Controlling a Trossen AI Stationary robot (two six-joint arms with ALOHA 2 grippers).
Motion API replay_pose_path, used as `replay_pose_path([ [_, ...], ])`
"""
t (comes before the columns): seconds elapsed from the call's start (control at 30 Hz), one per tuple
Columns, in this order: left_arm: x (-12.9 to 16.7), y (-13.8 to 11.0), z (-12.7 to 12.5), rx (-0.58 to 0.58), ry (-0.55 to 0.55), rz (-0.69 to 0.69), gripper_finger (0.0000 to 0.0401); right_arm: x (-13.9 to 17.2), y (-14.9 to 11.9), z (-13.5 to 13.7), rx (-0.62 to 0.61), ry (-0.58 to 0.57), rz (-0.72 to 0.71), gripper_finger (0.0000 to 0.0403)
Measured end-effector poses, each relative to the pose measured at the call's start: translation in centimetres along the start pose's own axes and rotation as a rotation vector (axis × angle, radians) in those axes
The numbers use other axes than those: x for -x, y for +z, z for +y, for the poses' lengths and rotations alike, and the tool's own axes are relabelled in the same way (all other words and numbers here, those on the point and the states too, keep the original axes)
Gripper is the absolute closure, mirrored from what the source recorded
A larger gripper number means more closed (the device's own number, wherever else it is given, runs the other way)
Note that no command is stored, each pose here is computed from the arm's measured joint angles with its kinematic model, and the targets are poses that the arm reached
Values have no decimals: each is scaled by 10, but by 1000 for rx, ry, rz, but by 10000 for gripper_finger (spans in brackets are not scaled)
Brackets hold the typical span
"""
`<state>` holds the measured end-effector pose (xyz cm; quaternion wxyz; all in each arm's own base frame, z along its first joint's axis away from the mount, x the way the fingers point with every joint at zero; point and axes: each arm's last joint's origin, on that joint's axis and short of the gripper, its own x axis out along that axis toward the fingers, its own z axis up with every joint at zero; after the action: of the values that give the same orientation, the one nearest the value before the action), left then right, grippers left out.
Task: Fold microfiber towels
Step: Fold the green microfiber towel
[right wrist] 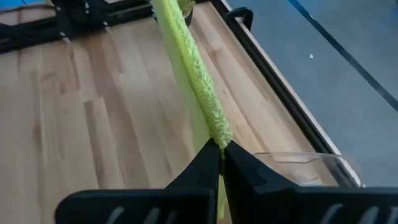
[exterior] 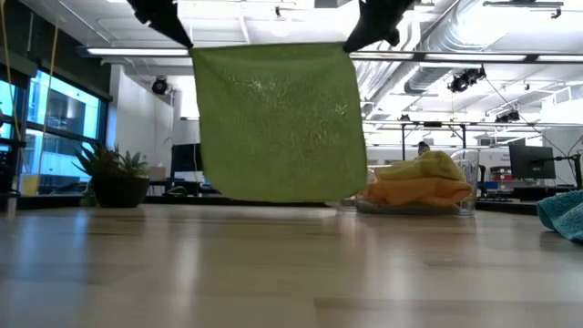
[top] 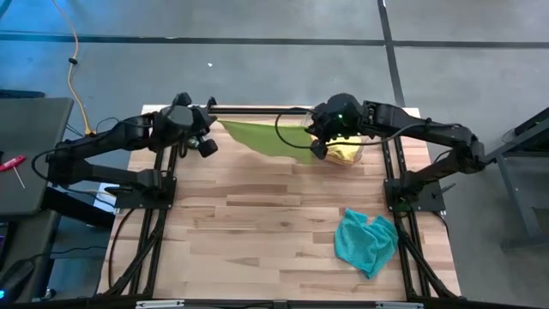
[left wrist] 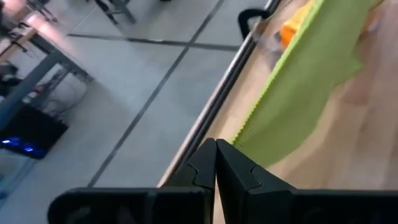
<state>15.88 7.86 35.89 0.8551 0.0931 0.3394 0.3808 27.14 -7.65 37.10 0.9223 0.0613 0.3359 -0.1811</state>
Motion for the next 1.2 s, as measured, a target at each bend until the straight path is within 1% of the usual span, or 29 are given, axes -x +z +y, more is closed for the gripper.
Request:
replay_pose_path([
  [0.17,-5,-8,11,-47,91,70,401,-5,2,-7,10,-17,-10,403],
  [0.23,-6,-11,14,-24,107,98,401,-5,2,-7,4,-19,-10,403],
  [0.33,-7,-16,15,18,76,139,401,-5,0,-3,-9,-9,8,403],
  [0.43,-9,-22,9,34,40,170,401,-10,-8,9,-2,11,42,403],
  [0.53,-15,-32,-2,38,-6,199,401,-21,-24,22,-4,21,98,403],
  [0.7,-24,-56,-28,46,-93,260,401,-32,-45,38,-29,21,157,403],
  [0.87,-30,-75,-55,68,-201,291,401,-39,-63,54,-57,69,198,403],
  [0.9,-31,-77,-60,87,-233,285,401,-40,-65,57,-58,78,204,403],
  [1.03,-35,-80,-83,209,-426,203,401,-40,-71,63,-65,93,218,403],
  [1.1,-39,-80,-96,225,-506,143,397,-40,-70,64,-74,96,211,403],
  [1.2,-49,-82,-113,208,-547,124,375,-40,-70,64,-75,95,210,403],
])
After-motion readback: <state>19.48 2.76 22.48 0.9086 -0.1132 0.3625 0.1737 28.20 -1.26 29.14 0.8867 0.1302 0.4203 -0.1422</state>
